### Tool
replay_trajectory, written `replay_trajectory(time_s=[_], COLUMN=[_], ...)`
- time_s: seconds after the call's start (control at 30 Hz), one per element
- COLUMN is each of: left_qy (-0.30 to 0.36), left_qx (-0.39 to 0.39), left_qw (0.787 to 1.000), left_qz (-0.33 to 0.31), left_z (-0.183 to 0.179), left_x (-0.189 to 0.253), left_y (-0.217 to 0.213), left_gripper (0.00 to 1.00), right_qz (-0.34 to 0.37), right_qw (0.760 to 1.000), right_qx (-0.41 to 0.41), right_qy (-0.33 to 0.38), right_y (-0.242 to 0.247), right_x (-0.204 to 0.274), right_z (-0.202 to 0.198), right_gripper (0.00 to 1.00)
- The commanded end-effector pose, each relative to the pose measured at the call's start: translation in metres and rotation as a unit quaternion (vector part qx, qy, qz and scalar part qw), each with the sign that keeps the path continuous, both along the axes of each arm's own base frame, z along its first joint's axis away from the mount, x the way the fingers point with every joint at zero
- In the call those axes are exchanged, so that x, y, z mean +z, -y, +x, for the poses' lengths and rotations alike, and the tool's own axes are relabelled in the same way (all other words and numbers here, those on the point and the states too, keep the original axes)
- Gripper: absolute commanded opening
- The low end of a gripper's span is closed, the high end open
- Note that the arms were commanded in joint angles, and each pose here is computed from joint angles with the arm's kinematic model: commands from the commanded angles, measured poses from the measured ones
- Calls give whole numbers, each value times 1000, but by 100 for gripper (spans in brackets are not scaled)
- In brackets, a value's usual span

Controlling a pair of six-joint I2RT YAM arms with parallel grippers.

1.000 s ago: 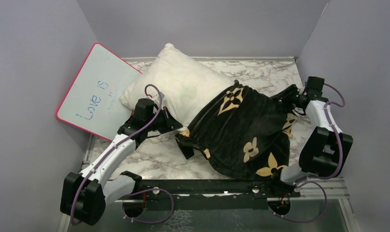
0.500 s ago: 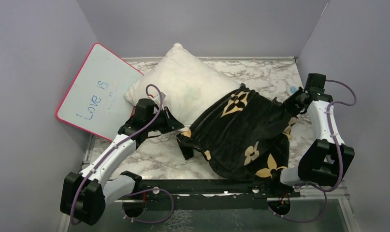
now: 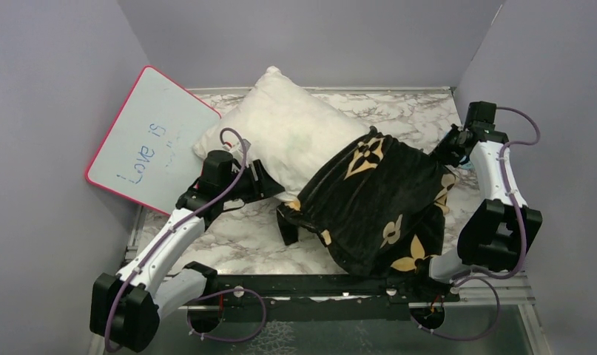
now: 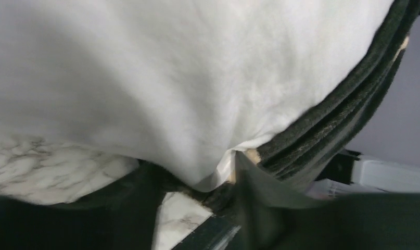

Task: Remove the pillowcase from the pillow
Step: Remove the pillow from the pillowcase.

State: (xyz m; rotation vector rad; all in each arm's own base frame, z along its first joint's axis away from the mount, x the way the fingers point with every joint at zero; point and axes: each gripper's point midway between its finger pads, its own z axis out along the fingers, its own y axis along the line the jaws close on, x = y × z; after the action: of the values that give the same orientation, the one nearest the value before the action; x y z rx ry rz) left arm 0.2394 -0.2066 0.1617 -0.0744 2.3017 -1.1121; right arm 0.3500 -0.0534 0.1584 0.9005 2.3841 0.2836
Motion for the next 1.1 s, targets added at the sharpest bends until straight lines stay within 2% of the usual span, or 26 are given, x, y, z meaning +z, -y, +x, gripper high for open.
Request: replay_trajectory(time_s=[0.0,0.07,0.17,0.27,0.33,0.4,0.47,0.6,0.73,0.8,0.87,0.93,0.97,1.03,1.07], left_qy=[159,190,217,231,238,245,248,265,286,270,244,218,199,173,160], left_qx=[35,49,33,-6,-43,-82,-127,-167,-214,-233,-247,-263,-272,-278,-277], left_qw=[986,979,971,968,965,957,944,923,909,911,914,914,914,914,914], left_qz=[18,59,95,100,103,135,177,226,215,208,211,218,225,240,250], left_z=[18,24,43,76,101,125,148,191,210,213,212,209,206,201,199], left_x=[91,116,146,166,172,171,159,142,125,104,76,48,29,3,-8], left_y=[-20,-32,-31,-11,12,41,72,109,137,146,148,148,146,140,135], left_gripper=[72,84,92,95,94,93,94,96,99,99,99,98,95,83,73], right_qz=[-57,-84,-95,-77,-75,-79,-80,-36,28,63,80,68,50,17,-1], right_qw=[998,996,995,996,996,996,996,997,995,993,994,996,998,999,998], right_qx=[11,0,6,24,22,4,-17,-27,2,29,33,20,9,-5,-12], right_qy=[11,3,13,30,35,35,34,63,97,91,67,48,46,52,58], right_y=[14,25,26,16,14,16,17,-1,-29,-43,-48,-42,-34,-22,-16], right_x=[-2,-3,3,13,18,21,24,33,32,27,18,8,6,10,15], right_z=[26,24,25,24,20,11,2,-10,-12,-11,-15,-18,-18,-17,-16], right_gripper=[1,1,5,24,42,60,69,79,80,79,73,64,57,41,32])
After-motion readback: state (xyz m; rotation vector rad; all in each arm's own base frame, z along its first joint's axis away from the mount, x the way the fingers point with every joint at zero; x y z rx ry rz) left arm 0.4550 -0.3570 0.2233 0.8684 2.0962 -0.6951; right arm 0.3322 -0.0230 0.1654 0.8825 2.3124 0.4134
